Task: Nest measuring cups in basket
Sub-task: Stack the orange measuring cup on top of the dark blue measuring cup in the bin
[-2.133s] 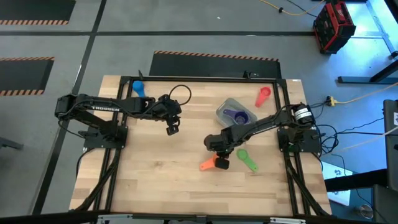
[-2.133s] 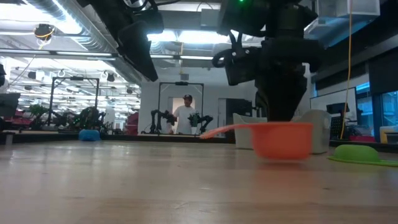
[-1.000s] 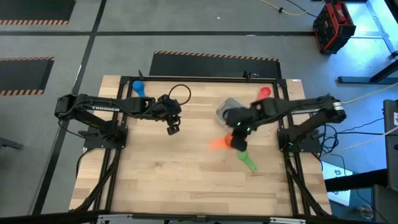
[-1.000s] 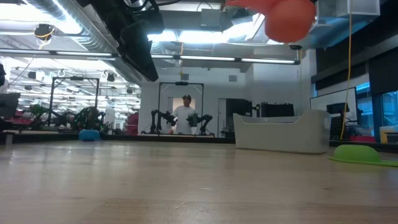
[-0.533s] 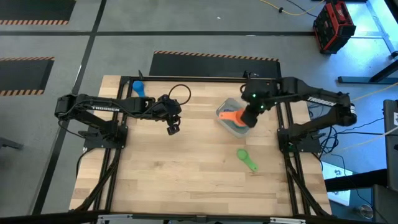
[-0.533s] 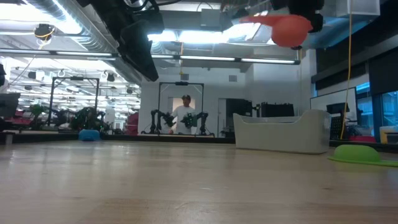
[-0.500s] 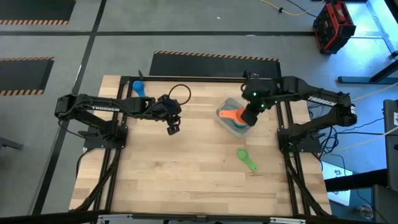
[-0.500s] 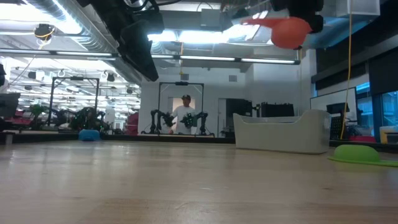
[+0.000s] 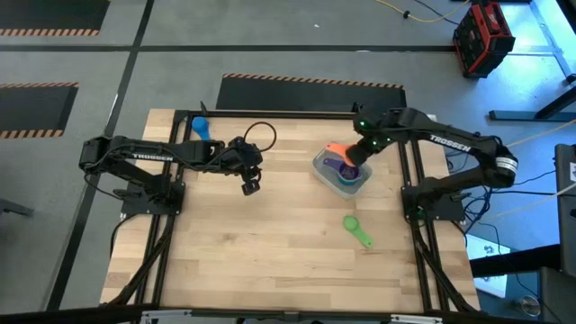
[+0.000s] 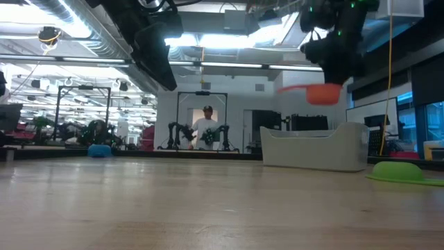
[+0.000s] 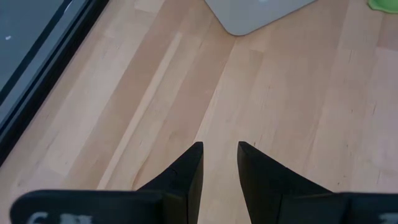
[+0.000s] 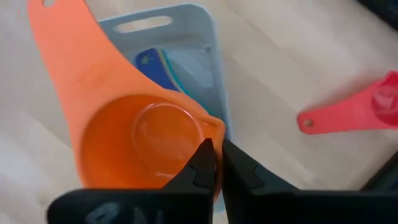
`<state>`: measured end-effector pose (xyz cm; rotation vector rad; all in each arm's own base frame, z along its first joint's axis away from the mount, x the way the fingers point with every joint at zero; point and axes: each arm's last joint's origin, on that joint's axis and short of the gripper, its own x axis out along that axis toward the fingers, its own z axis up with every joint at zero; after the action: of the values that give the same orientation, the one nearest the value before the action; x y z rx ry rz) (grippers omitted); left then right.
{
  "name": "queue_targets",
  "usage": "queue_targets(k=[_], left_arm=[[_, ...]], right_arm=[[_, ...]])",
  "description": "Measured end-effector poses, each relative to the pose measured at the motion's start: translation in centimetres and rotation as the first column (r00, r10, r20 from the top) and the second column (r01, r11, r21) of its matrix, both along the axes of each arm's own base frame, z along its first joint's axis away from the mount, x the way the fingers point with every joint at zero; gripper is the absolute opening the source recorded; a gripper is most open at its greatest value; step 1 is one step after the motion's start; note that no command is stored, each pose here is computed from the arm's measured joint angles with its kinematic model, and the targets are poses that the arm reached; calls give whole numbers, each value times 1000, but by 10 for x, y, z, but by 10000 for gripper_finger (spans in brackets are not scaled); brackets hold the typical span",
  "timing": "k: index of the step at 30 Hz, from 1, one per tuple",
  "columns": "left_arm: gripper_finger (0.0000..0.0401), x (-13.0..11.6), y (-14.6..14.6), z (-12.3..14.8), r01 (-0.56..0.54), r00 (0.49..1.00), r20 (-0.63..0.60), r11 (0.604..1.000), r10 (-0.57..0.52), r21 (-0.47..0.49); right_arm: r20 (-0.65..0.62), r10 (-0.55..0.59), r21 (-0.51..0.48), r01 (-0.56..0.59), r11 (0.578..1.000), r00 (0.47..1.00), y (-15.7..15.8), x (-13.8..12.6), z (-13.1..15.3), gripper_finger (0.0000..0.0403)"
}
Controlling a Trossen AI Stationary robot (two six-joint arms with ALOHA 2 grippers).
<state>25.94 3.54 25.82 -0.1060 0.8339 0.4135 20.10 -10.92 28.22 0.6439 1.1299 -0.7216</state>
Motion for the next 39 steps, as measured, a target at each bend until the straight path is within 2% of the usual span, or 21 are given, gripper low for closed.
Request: queue_targets(k=[5, 20, 23, 34, 39], left_arm=[[92, 0, 0, 0, 0, 1000, 0, 1000, 0, 0], [92, 0, 0, 0, -1, 1000, 0, 1000, 1, 2], [92, 0, 0, 0, -1, 1000, 0, 1000, 1, 2], [92, 0, 1, 0, -15, 1000, -2, 1000, 15, 19], [92, 0, 1, 0, -15, 1000, -2, 1000, 15, 19]], right_arm=[[-16, -75, 35, 76, 997, 997, -6, -6, -21, 15], [-34, -155, 111, 158, 981, 987, 3, -11, -65, 16], [3, -168, 133, 166, 977, 986, 3, -9, -68, 16], [9, -164, 141, 161, 977, 986, 3, -9, -70, 17], [9, -162, 140, 159, 977, 987, 3, -9, -70, 31]])
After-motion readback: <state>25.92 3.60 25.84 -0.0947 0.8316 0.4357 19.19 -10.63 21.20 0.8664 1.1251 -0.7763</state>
